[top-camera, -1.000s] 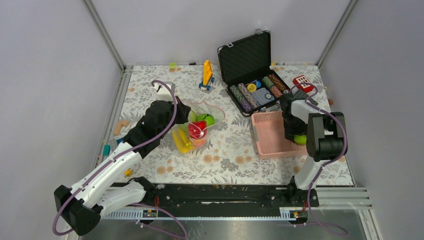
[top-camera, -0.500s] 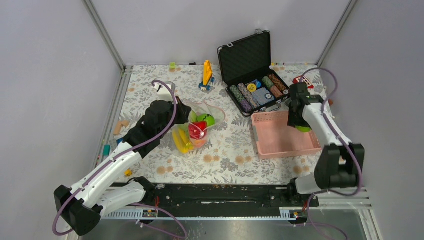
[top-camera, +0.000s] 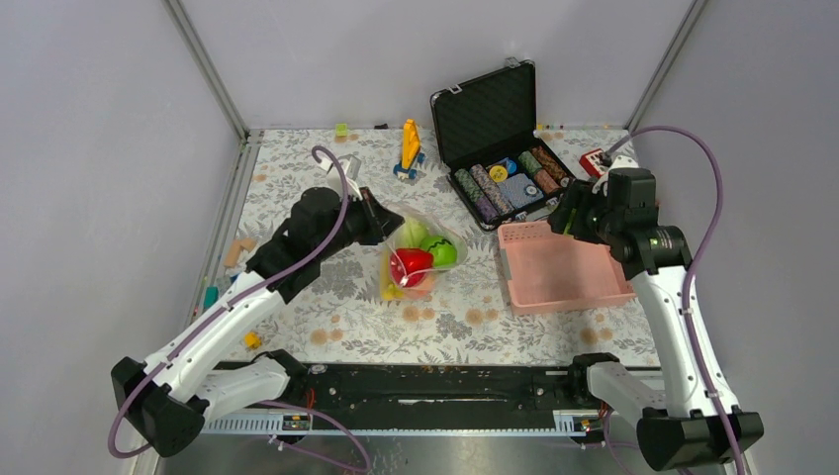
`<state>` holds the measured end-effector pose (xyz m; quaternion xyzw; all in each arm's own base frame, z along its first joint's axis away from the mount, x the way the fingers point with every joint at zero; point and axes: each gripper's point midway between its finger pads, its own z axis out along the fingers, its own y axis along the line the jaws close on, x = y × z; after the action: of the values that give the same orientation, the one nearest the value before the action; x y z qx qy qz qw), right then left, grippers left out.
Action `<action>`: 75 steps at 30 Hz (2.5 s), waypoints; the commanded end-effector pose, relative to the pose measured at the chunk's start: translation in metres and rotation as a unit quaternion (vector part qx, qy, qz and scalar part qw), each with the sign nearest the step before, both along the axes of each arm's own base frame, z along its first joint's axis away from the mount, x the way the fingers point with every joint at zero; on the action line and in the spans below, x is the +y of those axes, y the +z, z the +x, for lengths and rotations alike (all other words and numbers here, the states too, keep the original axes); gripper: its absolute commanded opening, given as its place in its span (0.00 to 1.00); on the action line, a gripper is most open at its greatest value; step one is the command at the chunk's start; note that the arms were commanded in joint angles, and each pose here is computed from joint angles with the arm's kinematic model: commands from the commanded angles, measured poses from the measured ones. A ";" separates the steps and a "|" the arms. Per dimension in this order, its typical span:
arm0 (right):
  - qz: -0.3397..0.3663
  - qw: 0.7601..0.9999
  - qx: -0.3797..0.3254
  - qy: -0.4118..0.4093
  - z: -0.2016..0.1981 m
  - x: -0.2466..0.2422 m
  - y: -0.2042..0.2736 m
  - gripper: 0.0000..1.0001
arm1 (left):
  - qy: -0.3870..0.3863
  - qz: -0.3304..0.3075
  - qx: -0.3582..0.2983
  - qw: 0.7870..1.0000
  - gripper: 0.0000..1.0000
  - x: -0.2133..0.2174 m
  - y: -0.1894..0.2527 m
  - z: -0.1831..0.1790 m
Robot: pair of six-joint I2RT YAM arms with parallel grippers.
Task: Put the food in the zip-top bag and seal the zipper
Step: Pick up the fake fruit from the zipper food storage bag, then place the fake fruit in the zipper food storage bag.
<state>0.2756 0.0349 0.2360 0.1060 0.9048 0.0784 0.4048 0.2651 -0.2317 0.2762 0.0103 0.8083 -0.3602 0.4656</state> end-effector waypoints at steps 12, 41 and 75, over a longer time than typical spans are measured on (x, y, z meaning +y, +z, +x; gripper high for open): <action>0.214 0.872 -0.182 0.400 -0.071 0.178 0.143 0.50 | -0.075 -0.081 0.005 0.994 0.00 -0.060 0.054 -0.008; 0.014 0.953 -0.037 0.301 -0.023 0.218 0.016 0.55 | -0.102 -0.071 0.018 0.992 0.00 -0.068 0.051 -0.013; 0.061 0.932 -0.140 0.329 -0.053 0.217 0.079 1.00 | -0.085 -0.076 0.023 0.993 0.00 -0.060 0.047 -0.010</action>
<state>0.2274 0.2568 0.2933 -0.1874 0.8356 0.2629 0.4444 0.2530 -0.2900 0.2789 0.0340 0.8267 -0.4185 0.3746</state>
